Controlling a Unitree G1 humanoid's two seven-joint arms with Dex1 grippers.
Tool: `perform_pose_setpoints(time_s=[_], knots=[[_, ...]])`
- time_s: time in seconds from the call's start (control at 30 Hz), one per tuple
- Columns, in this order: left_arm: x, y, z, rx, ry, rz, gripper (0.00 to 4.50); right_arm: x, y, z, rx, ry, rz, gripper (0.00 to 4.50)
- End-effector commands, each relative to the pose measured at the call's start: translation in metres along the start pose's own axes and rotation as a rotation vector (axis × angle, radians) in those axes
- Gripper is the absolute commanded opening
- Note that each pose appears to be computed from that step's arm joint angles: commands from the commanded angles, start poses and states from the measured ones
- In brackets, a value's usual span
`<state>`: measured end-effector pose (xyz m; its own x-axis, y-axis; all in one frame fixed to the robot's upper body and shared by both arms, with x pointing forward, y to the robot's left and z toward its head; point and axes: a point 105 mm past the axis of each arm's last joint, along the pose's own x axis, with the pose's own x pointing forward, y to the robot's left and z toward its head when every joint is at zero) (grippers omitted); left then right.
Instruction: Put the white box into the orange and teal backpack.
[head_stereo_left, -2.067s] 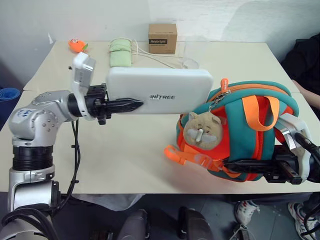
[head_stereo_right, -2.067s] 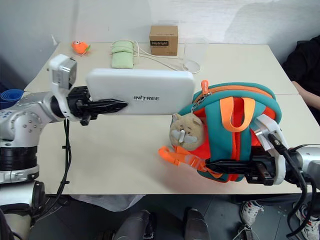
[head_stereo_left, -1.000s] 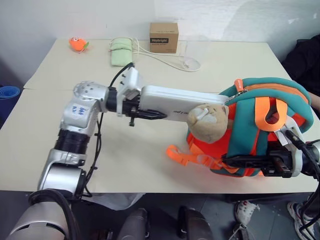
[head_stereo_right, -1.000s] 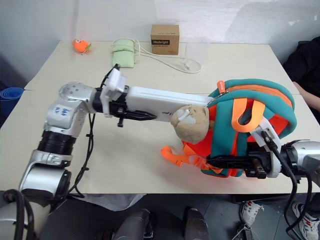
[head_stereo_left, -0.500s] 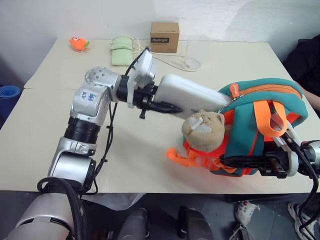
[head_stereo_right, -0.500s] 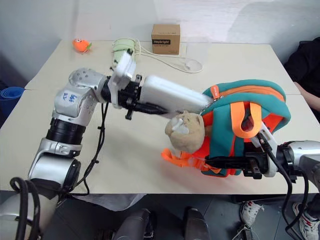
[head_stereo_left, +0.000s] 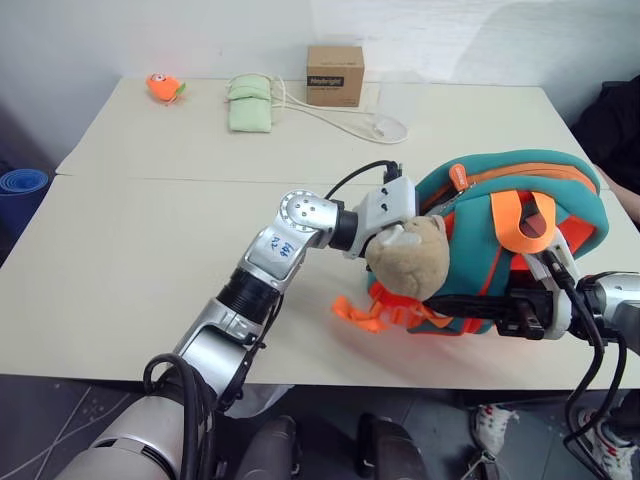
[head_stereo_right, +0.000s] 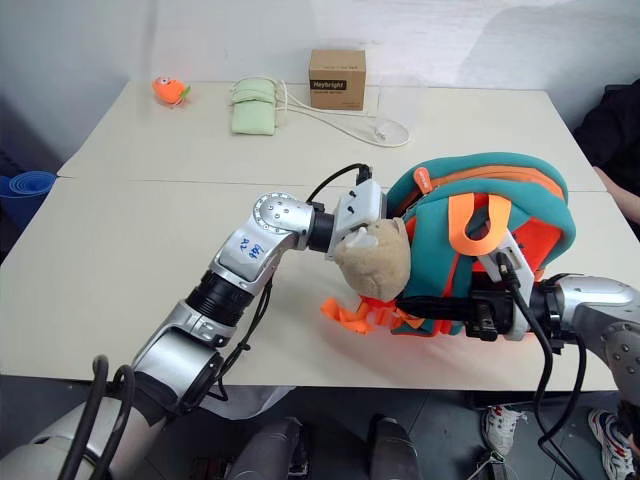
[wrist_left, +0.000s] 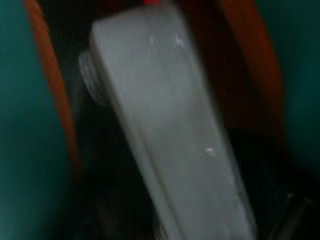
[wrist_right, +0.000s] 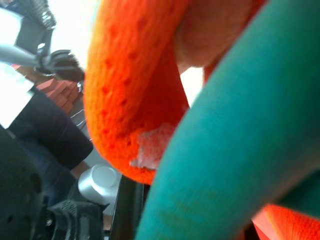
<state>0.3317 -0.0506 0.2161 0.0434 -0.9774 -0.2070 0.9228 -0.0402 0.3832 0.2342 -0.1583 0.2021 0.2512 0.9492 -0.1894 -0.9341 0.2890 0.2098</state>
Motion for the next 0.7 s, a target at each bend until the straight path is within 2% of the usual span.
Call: perform_pose_setpoints(time_s=[0.03,0.17,0.27,0.37,0.53,0.63,0.7], knots=[[-0.055,0.009,0.02,-0.015,-0.104,0.05,3.74,-0.001,0.005,0.003,-0.02,-0.029,-0.011,0.0],[-0.108,-0.007,0.03,-0.136,-0.17,-0.036,3.74,-0.002,0.007,-0.002,-0.008,-0.035,-0.025,0.0],[-0.123,-0.02,0.049,-0.193,-0.22,-0.103,3.74,-0.002,0.008,-0.003,-0.003,-0.037,-0.027,0.0],[-0.115,-0.024,0.059,-0.197,-0.244,-0.112,3.74,-0.002,0.008,-0.003,0.001,-0.041,-0.026,0.0],[-0.083,-0.037,0.054,-0.205,-0.209,-0.167,3.74,0.001,0.009,-0.003,0.002,-0.042,-0.019,0.0],[-0.066,-0.03,0.04,-0.133,-0.13,-0.102,3.74,0.002,0.01,-0.002,0.005,-0.046,-0.012,0.0],[-0.056,-0.017,0.042,-0.136,-0.175,-0.026,3.74,0.003,0.011,-0.003,0.008,-0.048,-0.01,0.0]])
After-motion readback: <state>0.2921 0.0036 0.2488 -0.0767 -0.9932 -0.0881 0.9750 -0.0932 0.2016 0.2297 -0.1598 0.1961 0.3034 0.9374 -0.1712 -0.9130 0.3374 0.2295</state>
